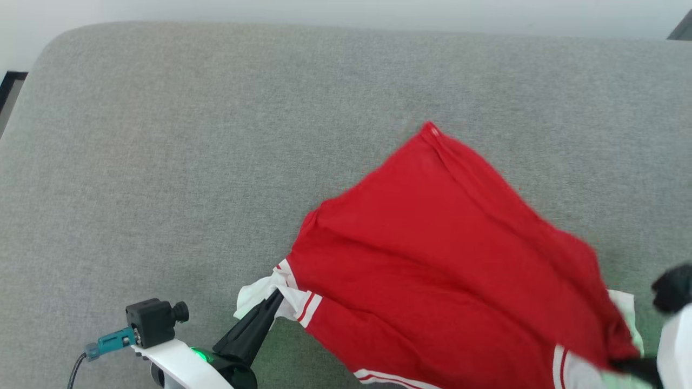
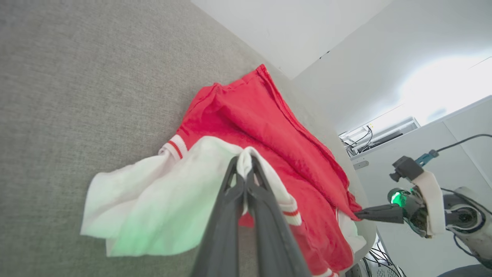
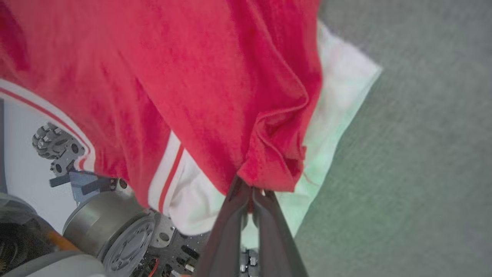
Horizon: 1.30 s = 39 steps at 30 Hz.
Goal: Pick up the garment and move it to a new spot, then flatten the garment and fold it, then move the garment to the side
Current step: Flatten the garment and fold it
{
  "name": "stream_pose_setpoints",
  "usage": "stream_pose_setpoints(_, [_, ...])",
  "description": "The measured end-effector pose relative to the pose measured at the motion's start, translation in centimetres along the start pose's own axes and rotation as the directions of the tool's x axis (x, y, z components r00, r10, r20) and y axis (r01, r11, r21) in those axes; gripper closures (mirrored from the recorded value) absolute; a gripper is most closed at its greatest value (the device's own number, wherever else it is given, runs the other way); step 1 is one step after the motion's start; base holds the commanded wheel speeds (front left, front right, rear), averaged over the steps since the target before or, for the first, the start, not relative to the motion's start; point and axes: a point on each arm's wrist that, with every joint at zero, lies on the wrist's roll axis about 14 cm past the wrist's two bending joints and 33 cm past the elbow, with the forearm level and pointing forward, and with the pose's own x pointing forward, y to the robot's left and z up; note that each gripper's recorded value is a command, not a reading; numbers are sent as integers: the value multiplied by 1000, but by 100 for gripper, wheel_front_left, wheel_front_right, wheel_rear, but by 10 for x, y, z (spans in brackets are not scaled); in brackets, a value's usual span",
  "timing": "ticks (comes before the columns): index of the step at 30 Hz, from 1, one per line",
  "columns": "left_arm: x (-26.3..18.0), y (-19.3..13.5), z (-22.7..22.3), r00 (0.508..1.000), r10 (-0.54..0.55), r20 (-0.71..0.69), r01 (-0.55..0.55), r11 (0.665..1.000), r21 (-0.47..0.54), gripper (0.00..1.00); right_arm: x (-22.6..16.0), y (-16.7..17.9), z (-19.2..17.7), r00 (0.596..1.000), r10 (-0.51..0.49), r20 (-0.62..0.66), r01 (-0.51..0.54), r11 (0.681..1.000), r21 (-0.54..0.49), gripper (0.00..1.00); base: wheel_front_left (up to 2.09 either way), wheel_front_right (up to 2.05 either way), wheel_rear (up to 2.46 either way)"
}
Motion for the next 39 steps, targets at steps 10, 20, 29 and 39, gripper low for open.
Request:
stream_pose_setpoints(10, [1, -6, -3, 1000, -21, -11, 21, 1000, 5, 100, 2, 60, -68, 979, 139, -147, -136, 990, 28, 100, 0, 0, 0])
stream_pose_setpoints(20, [0, -5, 0, 1000, -17, -3, 17, 1000, 6, 100, -20, 56, -11, 992, 96, 86, -94, 995, -30, 0, 0, 0, 0])
stream_pose_setpoints(29, [-1, -9, -6, 1000, -11, 13, 11, 999, -31, 100, -68, 15, 107, 921, -44, 388, 100, 987, -124, 0, 0, 0, 0])
stream_pose_setpoints(39, [13, -3, -8, 1000, 15, 15, -14, 997, -73, 100, 5, 50, 197, 927, 58, 371, 53, 958, -283, 0, 0, 0, 0])
